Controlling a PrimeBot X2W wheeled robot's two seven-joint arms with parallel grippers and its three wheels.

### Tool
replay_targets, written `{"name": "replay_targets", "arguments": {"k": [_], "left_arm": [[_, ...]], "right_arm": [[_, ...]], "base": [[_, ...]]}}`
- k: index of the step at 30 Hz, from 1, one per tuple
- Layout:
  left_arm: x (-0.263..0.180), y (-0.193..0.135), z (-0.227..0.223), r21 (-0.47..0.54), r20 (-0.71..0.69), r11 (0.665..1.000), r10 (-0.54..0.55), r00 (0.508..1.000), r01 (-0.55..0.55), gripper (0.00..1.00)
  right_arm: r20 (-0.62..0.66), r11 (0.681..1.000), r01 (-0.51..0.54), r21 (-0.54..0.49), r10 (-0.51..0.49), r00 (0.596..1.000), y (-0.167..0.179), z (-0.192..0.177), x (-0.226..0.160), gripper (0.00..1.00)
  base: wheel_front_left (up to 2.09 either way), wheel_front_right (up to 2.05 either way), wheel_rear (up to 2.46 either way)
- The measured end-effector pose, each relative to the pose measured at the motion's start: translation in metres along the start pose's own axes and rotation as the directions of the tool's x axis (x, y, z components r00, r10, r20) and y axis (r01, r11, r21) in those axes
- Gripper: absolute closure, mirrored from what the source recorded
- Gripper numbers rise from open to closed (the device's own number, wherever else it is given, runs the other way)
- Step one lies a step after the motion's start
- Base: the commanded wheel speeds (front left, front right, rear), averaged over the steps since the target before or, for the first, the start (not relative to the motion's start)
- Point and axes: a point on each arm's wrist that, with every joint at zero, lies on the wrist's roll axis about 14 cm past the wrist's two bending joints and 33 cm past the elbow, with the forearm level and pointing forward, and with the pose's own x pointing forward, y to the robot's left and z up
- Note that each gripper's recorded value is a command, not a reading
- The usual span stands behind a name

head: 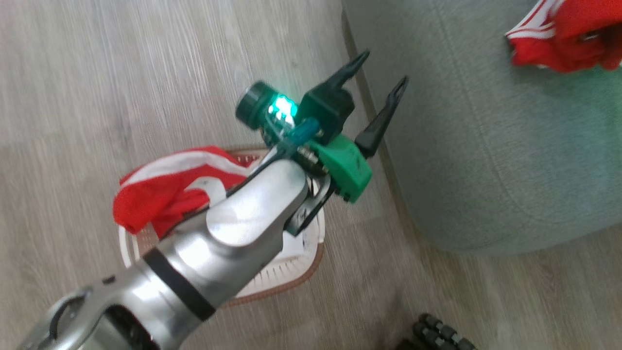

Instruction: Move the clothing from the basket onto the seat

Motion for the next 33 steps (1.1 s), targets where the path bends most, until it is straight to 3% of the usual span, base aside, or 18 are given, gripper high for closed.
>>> {"name": "replay_targets", "arguments": {"k": [5, 12, 18, 25, 30, 33], "left_arm": [[-0.016, -0.015, 0.015, -0.003, 0.007, 1.000, 0.015, 1.000, -0.015, 0.00], [-0.047, -0.025, 0.048, 0.016, 0.064, 0.998, 0.060, 0.996, -0.061, 0.00], [-0.078, -0.033, 0.064, 0.022, 0.097, 0.994, 0.106, 0.990, -0.109, 0.00], [-0.119, -0.016, 0.086, 0.019, 0.159, 0.974, 0.221, 0.962, -0.227, 0.00], [-0.153, -0.003, 0.086, -0.003, 0.172, 0.947, 0.315, 0.933, -0.320, 0.00], [-0.171, 0.008, 0.089, -0.006, 0.186, 0.925, 0.374, 0.909, -0.380, 0.00]], "right_arm": [[0.018, 0.997, -0.023, -0.067, 0.024, 1.000, -0.006, 0.014, -0.030, 0.00], [0.210, 0.987, -0.066, -0.149, 0.097, 0.973, -0.004, 0.058, -0.077, 0.00], [0.388, 0.978, -0.116, -0.173, 0.176, 0.905, 0.009, 0.095, -0.114, 0.00], [0.478, 0.972, -0.192, -0.139, 0.236, 0.846, 0.029, 0.102, -0.134, 0.00], [0.601, 0.968, -0.234, -0.094, 0.242, 0.762, 0.044, 0.128, -0.150, 0.00], [0.642, 0.957, -0.282, -0.062, 0.255, 0.723, 0.065, 0.122, -0.153, 0.00]], "base": [[0.00, 0.00, 0.00], [0.00, 0.00, 0.00], [0.00, 0.00, 0.00], [0.00, 0.00, 0.00], [0.00, 0.00, 0.00], [0.00, 0.00, 0.00]]}}
